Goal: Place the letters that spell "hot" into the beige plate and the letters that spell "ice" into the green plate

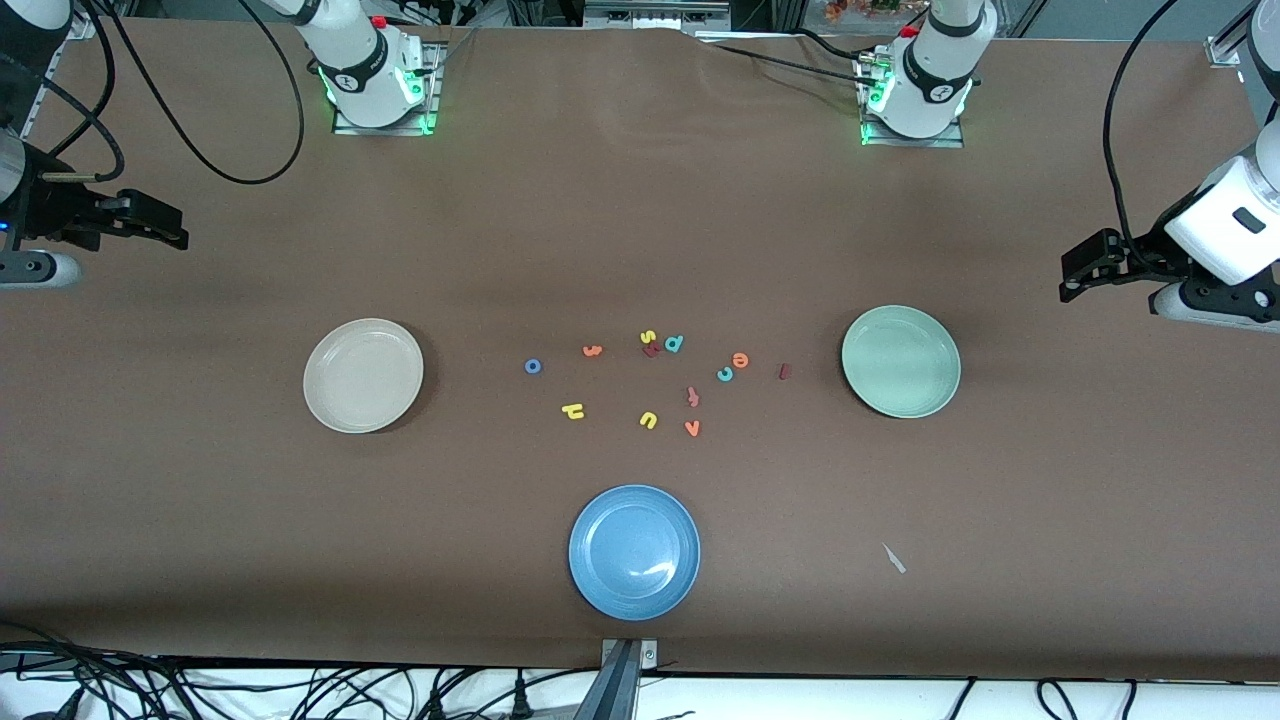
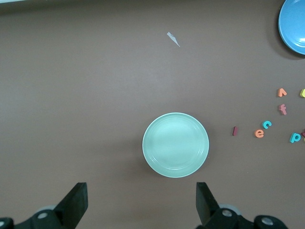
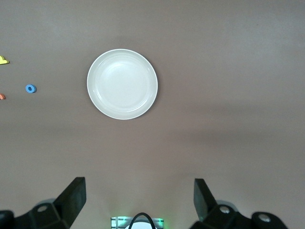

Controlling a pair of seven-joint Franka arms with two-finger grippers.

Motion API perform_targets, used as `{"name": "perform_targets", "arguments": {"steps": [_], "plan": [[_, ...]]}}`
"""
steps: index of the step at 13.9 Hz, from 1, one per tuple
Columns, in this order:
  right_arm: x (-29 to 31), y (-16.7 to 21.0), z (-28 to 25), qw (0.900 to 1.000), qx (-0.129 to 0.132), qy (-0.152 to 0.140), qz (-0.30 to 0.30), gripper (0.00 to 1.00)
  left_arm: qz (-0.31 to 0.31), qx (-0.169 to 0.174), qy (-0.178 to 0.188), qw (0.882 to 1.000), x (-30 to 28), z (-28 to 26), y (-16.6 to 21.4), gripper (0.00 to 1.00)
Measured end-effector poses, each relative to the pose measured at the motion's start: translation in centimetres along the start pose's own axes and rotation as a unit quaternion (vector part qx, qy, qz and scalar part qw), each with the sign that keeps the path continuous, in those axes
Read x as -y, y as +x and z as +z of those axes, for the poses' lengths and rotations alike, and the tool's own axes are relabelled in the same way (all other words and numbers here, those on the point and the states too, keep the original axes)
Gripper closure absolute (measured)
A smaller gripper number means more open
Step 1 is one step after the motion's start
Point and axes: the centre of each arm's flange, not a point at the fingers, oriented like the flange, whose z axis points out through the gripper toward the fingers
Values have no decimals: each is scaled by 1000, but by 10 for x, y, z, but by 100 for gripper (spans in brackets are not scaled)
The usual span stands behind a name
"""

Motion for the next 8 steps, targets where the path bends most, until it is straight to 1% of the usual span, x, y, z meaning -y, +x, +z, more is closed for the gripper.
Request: {"name": "perform_targets", "arguments": {"steps": [8], "plan": [[0,0,0,1000,0,0,0,0,0,-2,0,1000,0,-2,0,0]]}}
